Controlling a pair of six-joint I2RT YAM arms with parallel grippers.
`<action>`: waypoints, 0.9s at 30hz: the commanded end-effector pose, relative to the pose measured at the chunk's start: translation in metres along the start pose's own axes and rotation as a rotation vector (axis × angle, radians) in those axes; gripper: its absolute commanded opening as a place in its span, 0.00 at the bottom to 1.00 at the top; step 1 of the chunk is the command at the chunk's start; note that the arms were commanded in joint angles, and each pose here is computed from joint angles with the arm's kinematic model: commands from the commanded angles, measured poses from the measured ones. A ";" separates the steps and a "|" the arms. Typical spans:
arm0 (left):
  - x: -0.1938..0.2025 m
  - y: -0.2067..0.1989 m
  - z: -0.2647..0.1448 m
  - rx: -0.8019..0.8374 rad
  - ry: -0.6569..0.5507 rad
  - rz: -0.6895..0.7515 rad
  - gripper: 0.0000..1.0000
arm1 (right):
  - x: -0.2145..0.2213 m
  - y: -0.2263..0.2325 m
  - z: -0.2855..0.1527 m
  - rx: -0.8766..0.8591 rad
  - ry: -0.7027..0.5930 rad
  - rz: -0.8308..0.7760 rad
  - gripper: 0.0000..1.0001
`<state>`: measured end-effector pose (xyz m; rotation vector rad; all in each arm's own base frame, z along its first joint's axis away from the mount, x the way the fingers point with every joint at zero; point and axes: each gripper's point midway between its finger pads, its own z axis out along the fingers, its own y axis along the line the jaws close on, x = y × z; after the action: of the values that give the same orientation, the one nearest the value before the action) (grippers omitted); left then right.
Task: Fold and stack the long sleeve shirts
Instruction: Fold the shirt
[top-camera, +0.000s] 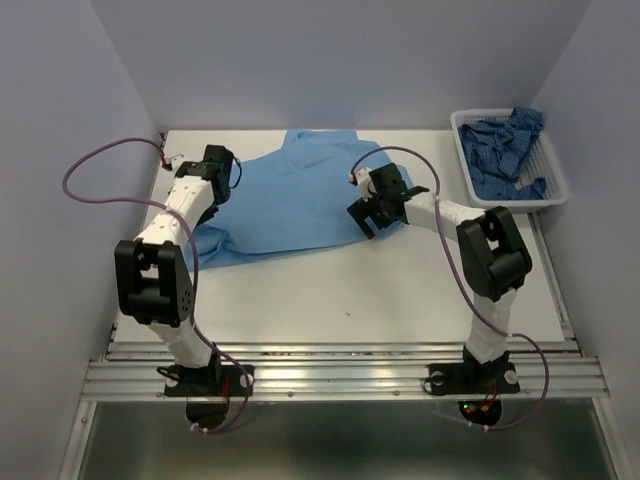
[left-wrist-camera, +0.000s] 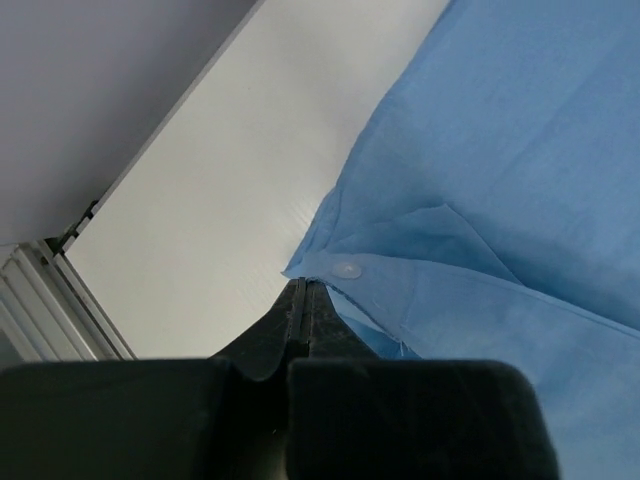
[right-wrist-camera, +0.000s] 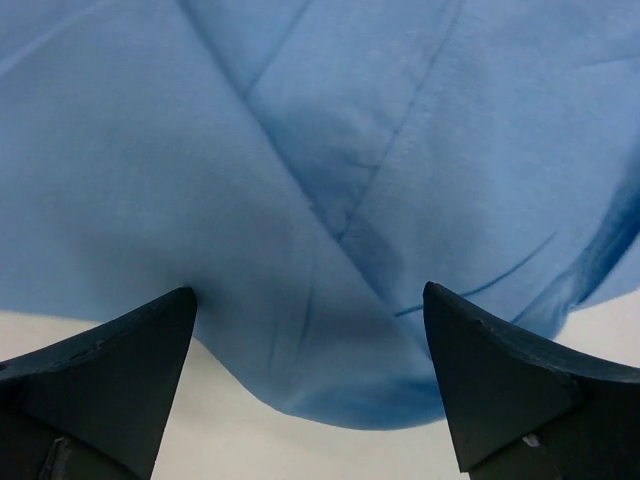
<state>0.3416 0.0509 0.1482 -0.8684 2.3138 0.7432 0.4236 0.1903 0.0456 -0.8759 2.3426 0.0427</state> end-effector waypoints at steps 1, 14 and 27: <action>0.005 0.013 0.018 -0.077 0.032 0.050 0.00 | -0.018 -0.055 0.000 0.245 -0.006 0.037 1.00; -0.005 0.009 0.036 -0.053 0.096 0.014 0.99 | -0.051 -0.048 -0.018 0.153 -0.130 0.044 1.00; 0.005 -0.008 -0.026 0.448 0.075 -0.184 0.99 | -0.082 -0.019 -0.067 -0.007 -0.316 0.114 1.00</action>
<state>0.3430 0.0484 0.1679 -0.9004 2.2936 0.3077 0.4491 0.1984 0.1449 -0.6988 2.1254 0.1439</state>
